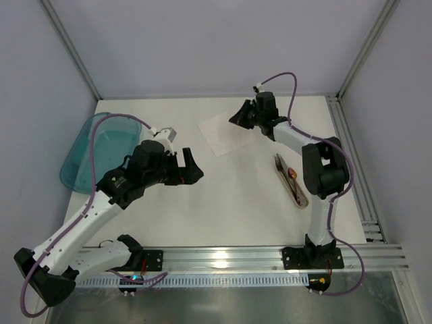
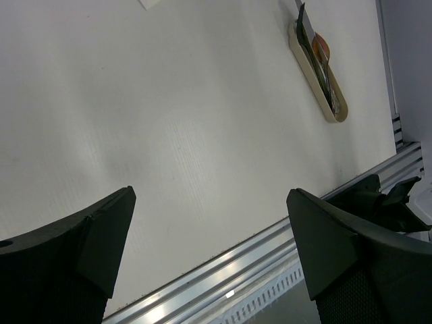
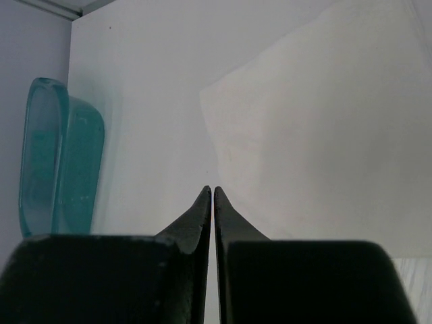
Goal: Place the utensils on the paper napkin and roll it up
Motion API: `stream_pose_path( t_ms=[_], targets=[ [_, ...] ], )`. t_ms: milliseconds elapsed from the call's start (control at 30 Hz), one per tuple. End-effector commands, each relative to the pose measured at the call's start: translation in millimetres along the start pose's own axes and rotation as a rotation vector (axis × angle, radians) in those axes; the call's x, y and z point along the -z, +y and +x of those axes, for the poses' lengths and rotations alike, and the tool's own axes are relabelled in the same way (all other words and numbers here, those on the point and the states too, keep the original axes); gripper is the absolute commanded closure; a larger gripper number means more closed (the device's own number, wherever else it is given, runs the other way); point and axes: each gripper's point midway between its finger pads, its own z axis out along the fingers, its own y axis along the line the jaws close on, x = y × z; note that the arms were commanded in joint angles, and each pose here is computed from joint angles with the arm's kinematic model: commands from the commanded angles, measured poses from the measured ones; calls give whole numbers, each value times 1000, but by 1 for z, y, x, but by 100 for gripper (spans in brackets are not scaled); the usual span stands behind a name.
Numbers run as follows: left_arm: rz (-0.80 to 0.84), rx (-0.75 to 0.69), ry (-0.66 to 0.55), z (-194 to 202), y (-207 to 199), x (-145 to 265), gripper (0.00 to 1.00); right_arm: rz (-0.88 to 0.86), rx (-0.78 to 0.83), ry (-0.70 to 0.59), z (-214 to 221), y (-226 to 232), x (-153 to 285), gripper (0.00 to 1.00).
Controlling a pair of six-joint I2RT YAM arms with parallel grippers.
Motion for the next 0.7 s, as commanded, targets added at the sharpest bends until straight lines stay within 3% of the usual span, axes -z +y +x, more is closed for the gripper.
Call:
stream_pose_path(
  t_ms=[0,333,667],
  targets=[
    [-16,-10,-29,-1,5,4,0,-77,-5,-63,-23,20,-22,96],
    [-21,31,-22,7,10,-1,1,-48,-42,43,24,-8,-75,96],
    [-35,58,-23,5,10,-11,1,39,10,131,69,-32,-71,96]
  ],
)
